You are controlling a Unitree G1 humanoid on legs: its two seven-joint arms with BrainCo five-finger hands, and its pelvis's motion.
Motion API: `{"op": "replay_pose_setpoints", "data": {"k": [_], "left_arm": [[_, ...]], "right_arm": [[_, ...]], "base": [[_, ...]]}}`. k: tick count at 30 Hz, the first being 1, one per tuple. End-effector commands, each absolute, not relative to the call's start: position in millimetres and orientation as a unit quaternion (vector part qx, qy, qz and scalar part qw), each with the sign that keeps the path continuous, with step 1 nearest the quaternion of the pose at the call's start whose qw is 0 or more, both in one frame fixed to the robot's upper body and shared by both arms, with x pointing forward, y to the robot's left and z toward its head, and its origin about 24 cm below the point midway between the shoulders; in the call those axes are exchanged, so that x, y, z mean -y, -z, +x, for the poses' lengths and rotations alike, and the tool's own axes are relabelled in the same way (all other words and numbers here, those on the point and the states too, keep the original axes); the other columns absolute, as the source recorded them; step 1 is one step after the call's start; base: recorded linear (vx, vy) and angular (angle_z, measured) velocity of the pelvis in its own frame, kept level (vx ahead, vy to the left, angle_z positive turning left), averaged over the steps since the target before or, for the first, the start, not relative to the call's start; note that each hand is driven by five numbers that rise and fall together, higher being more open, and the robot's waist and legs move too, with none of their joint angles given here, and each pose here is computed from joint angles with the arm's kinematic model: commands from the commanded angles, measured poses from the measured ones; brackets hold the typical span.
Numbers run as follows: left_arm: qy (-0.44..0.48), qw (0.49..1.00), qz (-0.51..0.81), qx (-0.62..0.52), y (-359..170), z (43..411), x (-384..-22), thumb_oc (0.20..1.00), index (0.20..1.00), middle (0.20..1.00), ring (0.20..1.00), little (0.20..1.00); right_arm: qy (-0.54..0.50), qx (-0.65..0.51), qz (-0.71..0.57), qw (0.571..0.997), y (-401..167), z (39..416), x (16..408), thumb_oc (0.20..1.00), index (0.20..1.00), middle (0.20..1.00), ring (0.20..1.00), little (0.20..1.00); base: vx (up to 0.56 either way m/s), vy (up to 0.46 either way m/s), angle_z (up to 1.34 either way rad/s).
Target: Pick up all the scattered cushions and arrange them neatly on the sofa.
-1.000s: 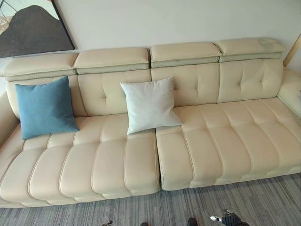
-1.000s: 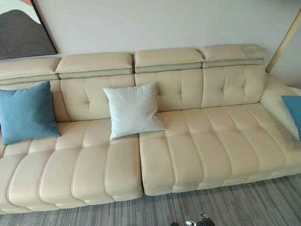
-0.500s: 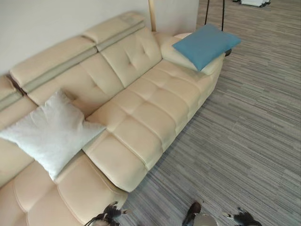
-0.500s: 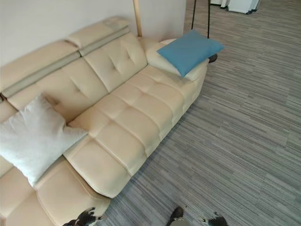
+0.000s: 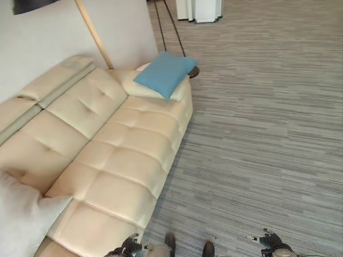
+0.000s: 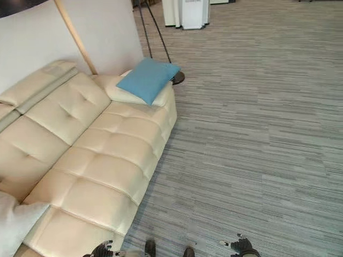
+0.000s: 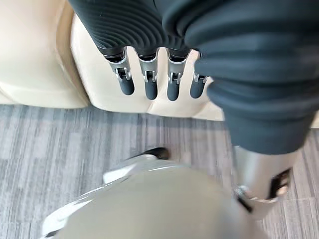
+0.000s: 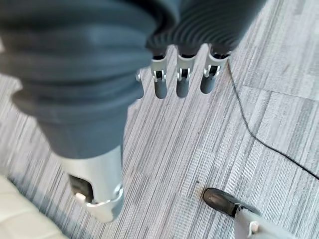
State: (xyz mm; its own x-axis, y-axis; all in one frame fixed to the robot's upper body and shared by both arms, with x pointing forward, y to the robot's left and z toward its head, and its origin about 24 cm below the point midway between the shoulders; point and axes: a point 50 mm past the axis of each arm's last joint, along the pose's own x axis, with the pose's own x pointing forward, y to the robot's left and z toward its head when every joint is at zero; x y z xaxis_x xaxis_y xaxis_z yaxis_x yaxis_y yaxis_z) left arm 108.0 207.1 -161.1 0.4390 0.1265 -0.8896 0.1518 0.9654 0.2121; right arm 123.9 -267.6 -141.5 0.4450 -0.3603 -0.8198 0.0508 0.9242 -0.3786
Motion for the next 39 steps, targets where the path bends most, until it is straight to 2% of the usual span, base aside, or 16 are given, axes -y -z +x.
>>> {"op": "replay_pose_setpoints", "data": {"k": [1,7,12,15,17,18,22,30,39], "left_arm": [[-0.017,0.852,0.123,-0.509,156.0,121.3,-212.6,1.000,1.000,1.000,1.000,1.000],[0.019,0.842,0.156,-0.517,156.7,115.9,-216.1,1.000,1.000,1.000,1.000,1.000],[0.033,0.842,0.187,-0.506,152.3,122.9,-224.0,1.000,1.000,1.000,1.000,1.000],[0.013,0.837,0.189,-0.513,150.6,122.8,-236.3,1.000,1.000,1.000,1.000,1.000],[0.013,0.837,0.189,-0.513,150.6,123.1,-236.1,1.000,1.000,1.000,1.000,1.000],[-0.005,0.835,0.194,-0.515,148.0,122.5,-247.9,1.000,1.000,1.000,1.000,1.000],[-0.040,0.835,0.206,-0.509,140.5,128.1,-268.9,1.000,1.000,1.000,1.000,1.000],[-0.047,0.829,0.178,-0.528,149.1,107.5,-260.7,1.000,1.000,1.000,1.000,1.000],[-0.043,0.846,0.132,-0.515,152.9,114.4,-236.1,1.000,1.000,1.000,1.000,1.000]], "right_arm": [[0.132,-0.477,-0.160,0.854,131.5,146.7,272.1,1.000,1.000,1.000,1.000,1.000],[0.105,-0.514,-0.155,0.837,143.1,125.3,263.1,1.000,1.000,1.000,1.000,1.000],[0.101,-0.506,-0.152,0.843,141.2,127.2,264.6,1.000,1.000,1.000,1.000,1.000],[0.142,-0.508,-0.160,0.834,134.8,121.8,288.3,1.000,1.000,1.000,1.000,1.000],[0.142,-0.507,-0.161,0.835,134.7,122.0,288.5,1.000,1.000,1.000,1.000,1.000],[0.162,-0.506,-0.163,0.831,130.0,119.3,301.7,1.000,1.000,1.000,1.000,1.000],[0.187,-0.508,-0.159,0.826,126.5,113.2,313.9,1.000,1.000,1.000,1.000,1.000],[0.175,-0.517,-0.163,0.822,128.8,106.0,313.1,1.000,1.000,1.000,1.000,1.000],[0.148,-0.486,-0.173,0.844,124.8,136.4,298.7,1.000,1.000,1.000,1.000,1.000]], "base": [[0.51,-0.028,-0.56],[0.68,0.113,-0.92],[0.45,0.120,-0.28],[0.49,-0.019,0.22],[0.27,-0.120,-0.03],[0.39,-0.238,0.23],[0.47,-0.290,0.37],[0.45,-0.326,0.36],[0.46,-0.291,-0.19]]}}
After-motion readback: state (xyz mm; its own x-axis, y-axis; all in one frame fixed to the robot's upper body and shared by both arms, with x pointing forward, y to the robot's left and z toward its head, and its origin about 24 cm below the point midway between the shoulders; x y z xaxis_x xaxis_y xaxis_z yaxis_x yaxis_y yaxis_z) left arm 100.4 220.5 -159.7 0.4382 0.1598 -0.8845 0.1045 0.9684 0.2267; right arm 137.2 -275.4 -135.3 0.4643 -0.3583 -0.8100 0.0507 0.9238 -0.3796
